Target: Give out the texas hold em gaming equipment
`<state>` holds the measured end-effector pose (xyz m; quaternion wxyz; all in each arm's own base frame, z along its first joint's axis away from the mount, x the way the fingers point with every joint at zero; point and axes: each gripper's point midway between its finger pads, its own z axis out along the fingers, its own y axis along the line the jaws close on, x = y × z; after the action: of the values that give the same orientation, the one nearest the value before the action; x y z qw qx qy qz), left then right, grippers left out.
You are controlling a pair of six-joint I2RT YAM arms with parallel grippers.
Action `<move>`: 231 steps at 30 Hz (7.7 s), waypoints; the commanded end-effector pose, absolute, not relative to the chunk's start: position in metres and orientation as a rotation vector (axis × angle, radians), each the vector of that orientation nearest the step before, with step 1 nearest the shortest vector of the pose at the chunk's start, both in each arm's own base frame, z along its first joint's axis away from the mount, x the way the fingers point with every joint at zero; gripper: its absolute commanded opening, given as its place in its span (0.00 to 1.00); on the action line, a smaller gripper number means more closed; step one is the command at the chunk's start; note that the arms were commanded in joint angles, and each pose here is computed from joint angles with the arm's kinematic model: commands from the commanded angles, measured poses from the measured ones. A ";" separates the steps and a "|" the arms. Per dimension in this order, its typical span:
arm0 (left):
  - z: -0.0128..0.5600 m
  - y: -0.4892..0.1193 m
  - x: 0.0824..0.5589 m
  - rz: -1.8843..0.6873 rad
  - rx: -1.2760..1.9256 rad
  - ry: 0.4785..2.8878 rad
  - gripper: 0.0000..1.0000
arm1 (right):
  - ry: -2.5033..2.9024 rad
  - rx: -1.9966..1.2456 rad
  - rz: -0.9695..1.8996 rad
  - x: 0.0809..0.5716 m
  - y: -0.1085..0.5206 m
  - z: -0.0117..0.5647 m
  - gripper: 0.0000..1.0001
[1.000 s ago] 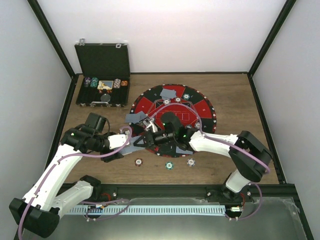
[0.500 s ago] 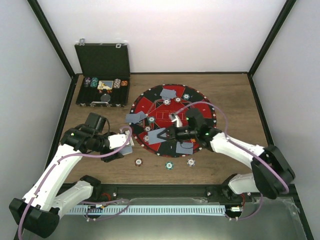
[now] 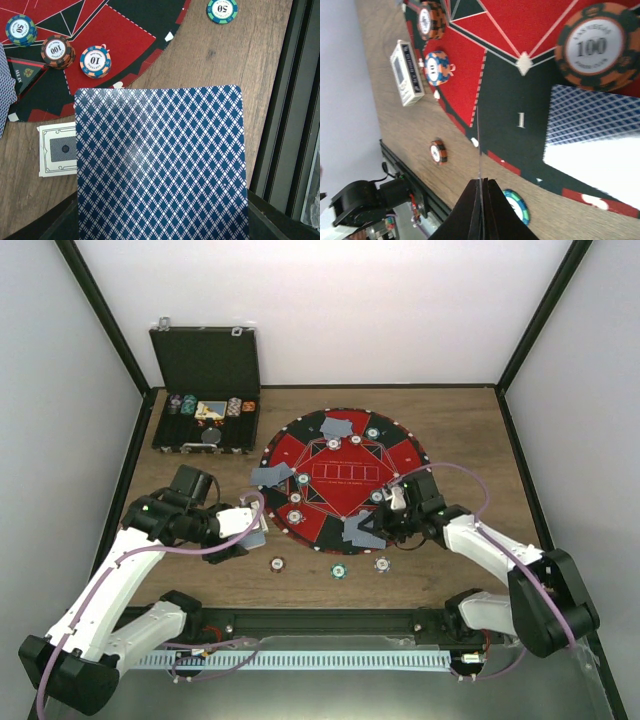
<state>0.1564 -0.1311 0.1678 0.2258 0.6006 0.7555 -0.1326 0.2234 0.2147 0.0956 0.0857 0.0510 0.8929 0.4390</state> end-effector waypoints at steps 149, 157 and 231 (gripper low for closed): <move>0.186 -0.129 0.156 -0.330 1.634 2.043 0.07 | 2.106 -1.154 -0.467 0.361 0.314 0.045 0.76; 0.188 -0.129 0.154 -0.334 1.631 2.035 0.07 | 2.188 -1.085 -0.338 0.337 0.301 0.068 0.97; 0.185 -0.135 0.158 -0.370 1.632 2.024 0.08 | 2.331 -0.544 1.849 0.164 0.426 0.217 0.85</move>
<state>0.1556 -0.1303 0.1803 0.2400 0.5984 0.7537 -0.1277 0.1665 0.4067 0.1971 0.0639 -0.1645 0.7929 0.5833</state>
